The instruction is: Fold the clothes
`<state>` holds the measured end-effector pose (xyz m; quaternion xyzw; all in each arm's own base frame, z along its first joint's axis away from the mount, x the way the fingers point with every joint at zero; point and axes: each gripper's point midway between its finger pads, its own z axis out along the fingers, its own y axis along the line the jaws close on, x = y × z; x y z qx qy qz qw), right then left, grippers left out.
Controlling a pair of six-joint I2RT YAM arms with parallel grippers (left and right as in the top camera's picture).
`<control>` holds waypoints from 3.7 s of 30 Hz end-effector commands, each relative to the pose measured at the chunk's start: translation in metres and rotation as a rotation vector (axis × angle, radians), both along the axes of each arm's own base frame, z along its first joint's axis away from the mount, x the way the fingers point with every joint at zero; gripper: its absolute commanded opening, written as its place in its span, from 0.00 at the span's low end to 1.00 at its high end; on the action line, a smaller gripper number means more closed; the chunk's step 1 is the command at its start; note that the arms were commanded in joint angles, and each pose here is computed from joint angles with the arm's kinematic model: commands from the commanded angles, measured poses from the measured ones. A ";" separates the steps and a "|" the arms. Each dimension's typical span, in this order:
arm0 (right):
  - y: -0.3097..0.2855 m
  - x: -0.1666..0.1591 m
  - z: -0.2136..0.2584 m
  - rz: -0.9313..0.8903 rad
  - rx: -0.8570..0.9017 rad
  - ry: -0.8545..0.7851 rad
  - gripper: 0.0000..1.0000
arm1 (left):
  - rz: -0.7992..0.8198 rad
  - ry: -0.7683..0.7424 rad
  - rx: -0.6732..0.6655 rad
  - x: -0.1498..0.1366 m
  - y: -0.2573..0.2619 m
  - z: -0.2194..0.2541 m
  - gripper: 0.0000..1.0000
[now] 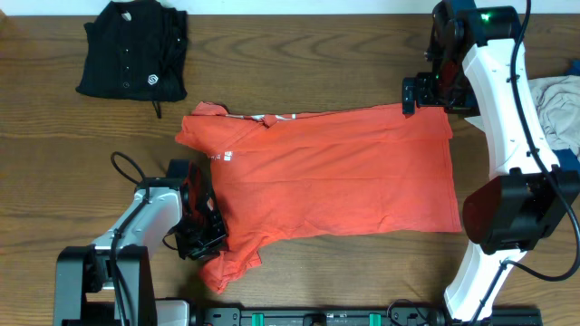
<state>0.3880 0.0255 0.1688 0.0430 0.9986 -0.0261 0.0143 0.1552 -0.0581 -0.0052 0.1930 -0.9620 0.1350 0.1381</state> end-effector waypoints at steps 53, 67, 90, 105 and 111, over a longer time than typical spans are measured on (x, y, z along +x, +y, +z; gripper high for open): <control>0.004 -0.031 0.011 -0.071 -0.089 0.074 0.99 | 0.016 0.032 0.378 0.036 0.061 0.096 0.06; -0.036 -0.066 0.102 -0.323 -0.165 -0.232 0.99 | 0.018 0.025 0.373 0.038 0.060 0.096 0.06; 0.016 -0.181 -0.033 -0.418 0.198 -0.060 0.99 | 0.032 -0.013 0.324 0.047 0.052 0.093 0.06; 0.011 -0.228 -0.102 -0.735 0.131 0.112 0.99 | 0.034 -0.028 0.323 0.051 0.052 0.093 0.06; 0.010 -0.239 -0.125 -0.832 0.118 0.132 0.99 | 0.034 -0.029 0.323 0.051 0.052 0.092 0.06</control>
